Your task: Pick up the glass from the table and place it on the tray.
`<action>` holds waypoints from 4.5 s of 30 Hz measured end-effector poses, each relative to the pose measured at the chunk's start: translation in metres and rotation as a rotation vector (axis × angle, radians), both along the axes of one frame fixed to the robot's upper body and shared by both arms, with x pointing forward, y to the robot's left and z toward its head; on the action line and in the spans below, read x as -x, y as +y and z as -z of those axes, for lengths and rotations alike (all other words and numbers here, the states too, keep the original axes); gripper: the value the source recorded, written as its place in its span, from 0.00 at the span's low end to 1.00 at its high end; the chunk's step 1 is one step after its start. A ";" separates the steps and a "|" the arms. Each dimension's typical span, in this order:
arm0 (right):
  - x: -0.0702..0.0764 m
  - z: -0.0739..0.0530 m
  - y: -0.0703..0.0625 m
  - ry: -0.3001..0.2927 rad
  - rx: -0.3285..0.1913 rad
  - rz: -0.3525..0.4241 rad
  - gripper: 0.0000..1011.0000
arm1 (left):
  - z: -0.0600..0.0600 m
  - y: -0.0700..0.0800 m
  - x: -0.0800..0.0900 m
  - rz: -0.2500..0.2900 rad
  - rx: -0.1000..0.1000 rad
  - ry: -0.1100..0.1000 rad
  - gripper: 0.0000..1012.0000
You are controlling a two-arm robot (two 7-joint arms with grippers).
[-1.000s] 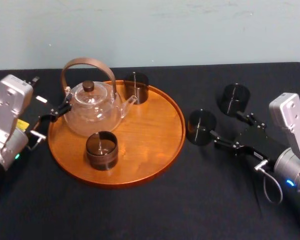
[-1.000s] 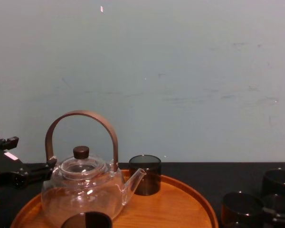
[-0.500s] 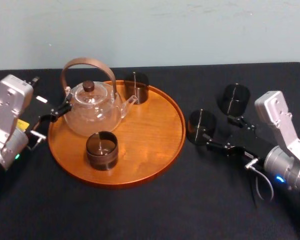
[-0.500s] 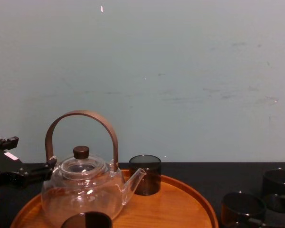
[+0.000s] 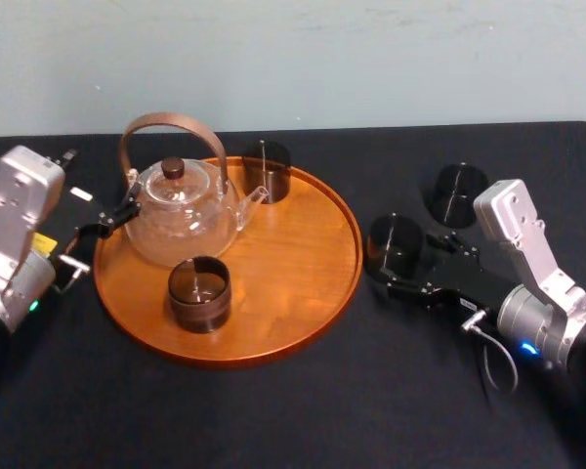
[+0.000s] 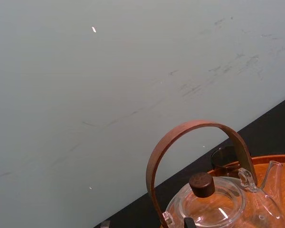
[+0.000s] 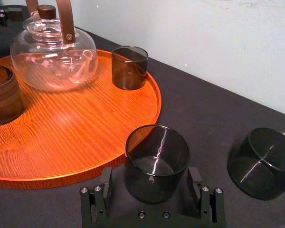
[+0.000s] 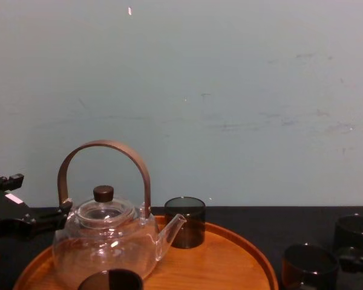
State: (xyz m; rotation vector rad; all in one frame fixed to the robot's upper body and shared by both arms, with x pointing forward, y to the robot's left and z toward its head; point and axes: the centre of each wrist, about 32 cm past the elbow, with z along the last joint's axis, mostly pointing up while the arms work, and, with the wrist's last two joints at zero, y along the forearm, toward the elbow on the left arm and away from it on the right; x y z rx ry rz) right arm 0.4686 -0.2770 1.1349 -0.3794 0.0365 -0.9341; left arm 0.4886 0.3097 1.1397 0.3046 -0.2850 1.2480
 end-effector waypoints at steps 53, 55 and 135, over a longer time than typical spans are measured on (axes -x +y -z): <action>-0.038 0.017 0.009 0.007 -0.028 -0.037 0.90 | 0.000 0.000 0.000 0.000 0.000 0.000 1.00; -0.038 0.017 0.009 0.007 -0.027 -0.036 0.90 | 0.000 0.000 0.000 0.000 0.000 0.000 1.00; -0.031 -0.001 0.095 -0.008 -0.037 -0.307 0.90 | 0.000 0.000 0.000 0.000 0.000 0.000 1.00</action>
